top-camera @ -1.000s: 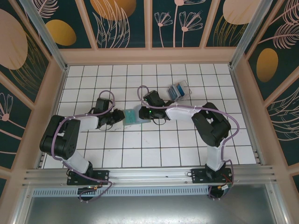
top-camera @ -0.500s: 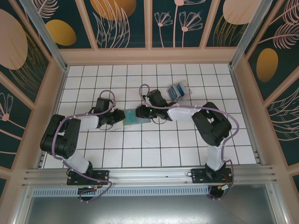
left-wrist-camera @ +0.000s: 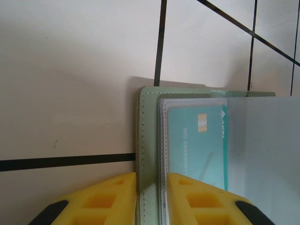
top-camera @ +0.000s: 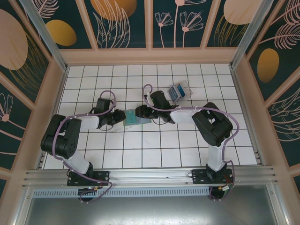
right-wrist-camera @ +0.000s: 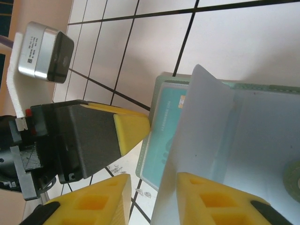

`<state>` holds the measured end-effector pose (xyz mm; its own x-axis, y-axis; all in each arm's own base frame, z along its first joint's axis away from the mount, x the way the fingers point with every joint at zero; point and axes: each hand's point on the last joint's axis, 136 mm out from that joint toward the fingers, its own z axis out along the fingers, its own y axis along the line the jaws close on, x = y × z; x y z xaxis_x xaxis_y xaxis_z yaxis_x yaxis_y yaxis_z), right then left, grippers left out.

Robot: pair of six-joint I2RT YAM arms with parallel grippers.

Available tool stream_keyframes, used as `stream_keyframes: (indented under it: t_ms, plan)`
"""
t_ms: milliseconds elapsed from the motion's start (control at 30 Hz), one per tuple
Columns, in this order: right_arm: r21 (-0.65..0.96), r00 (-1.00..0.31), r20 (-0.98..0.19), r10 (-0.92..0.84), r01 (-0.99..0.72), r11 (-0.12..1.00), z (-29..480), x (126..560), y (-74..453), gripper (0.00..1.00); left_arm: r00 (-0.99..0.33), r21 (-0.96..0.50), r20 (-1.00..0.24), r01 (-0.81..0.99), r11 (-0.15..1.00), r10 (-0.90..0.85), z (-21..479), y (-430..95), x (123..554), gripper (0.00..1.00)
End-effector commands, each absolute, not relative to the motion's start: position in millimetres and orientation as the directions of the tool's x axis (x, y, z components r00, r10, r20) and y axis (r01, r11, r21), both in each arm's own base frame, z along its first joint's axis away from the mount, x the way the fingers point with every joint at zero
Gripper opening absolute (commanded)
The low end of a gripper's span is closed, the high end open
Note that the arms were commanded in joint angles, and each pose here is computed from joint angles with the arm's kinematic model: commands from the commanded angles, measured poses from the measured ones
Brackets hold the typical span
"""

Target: Put the credit cards into the card holder

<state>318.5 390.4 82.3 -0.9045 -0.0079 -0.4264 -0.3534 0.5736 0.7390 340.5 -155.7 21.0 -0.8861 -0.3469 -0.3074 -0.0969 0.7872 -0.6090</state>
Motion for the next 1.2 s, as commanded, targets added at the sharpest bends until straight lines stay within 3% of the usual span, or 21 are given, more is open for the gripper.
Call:
stream_keyframes:
  t_ms: [0,533,1167]
  plan:
    - [0.744,-0.891,-0.455,0.001,-0.379,0.551,97,322,396,0.25,-0.888,-0.621,-0.313,-0.076,0.78,-0.336,22,-158,345,0.26]
    - [0.779,-0.902,-0.431,-0.036,-0.392,0.49,95,314,408,0.21,-0.893,-0.621,-0.308,-0.073,0.78,-0.328,19,-159,343,0.26]
    - [0.745,-0.899,-0.435,-0.059,-0.396,0.537,82,312,410,0.08,-0.895,-0.625,-0.307,-0.066,0.778,-0.322,22,-161,346,0.26]
